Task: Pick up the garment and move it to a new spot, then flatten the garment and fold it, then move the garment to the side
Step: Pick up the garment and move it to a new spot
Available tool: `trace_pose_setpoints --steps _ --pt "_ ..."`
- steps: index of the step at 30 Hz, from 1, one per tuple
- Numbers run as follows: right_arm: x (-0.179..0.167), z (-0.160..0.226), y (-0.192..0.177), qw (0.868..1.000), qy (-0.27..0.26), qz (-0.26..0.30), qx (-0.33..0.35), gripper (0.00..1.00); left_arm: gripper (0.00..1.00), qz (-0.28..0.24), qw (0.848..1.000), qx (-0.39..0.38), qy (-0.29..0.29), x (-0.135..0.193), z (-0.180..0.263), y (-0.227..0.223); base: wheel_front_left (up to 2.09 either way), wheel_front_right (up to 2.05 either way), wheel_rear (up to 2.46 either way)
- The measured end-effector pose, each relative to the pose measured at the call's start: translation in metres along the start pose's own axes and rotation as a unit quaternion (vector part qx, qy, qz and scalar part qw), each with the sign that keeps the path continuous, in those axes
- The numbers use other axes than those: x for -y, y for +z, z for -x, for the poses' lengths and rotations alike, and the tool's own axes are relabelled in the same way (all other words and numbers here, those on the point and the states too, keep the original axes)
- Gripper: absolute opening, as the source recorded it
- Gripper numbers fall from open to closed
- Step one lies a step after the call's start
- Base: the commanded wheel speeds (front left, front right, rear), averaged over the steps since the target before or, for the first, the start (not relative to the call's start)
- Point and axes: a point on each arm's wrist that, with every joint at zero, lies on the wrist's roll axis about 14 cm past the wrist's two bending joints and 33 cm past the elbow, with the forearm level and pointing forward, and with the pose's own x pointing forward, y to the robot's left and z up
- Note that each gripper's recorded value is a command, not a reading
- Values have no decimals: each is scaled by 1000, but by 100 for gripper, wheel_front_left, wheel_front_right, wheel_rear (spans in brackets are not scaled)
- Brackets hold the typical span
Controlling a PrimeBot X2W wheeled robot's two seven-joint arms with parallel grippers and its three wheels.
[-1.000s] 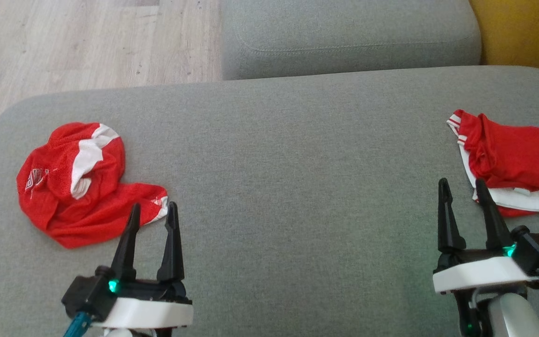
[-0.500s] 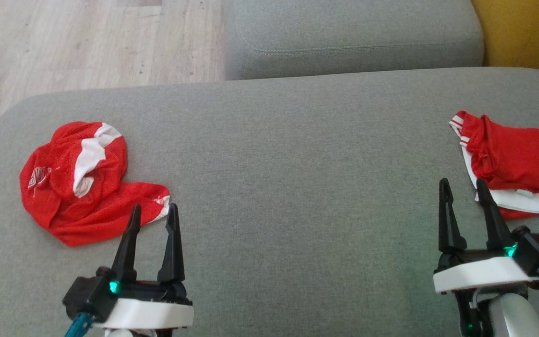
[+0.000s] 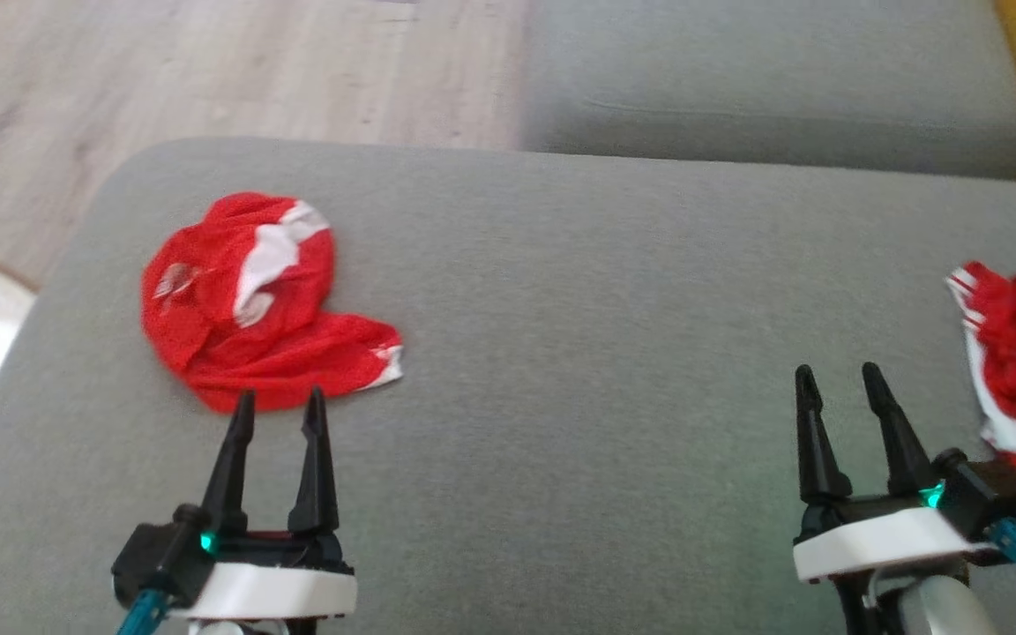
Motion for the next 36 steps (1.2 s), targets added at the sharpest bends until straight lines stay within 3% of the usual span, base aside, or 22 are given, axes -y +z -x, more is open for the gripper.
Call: trace_pose_setpoints --steps 12,16,27,32,36 --pt "-86 -23 -18 991 129 -22 -29 100 100 -32 990 40 132 -75 53 29 0 0 0" --pt "-97 -23 -22 988 145 -26 -36 100 100 -33 988 37 144 -81 62 28 0 0 0" --pt "-81 -24 -34 991 122 -33 -51 100 100 -68 987 34 140 -89 42 34 0 0 0" --pt "-57 -32 -41 994 92 -26 -55 100 100 -112 987 27 108 -93 -1 40 0 0 0" --pt "-34 -52 -39 997 64 -17 -42 100 100 -172 980 -56 85 -116 -55 29 0 0 0"
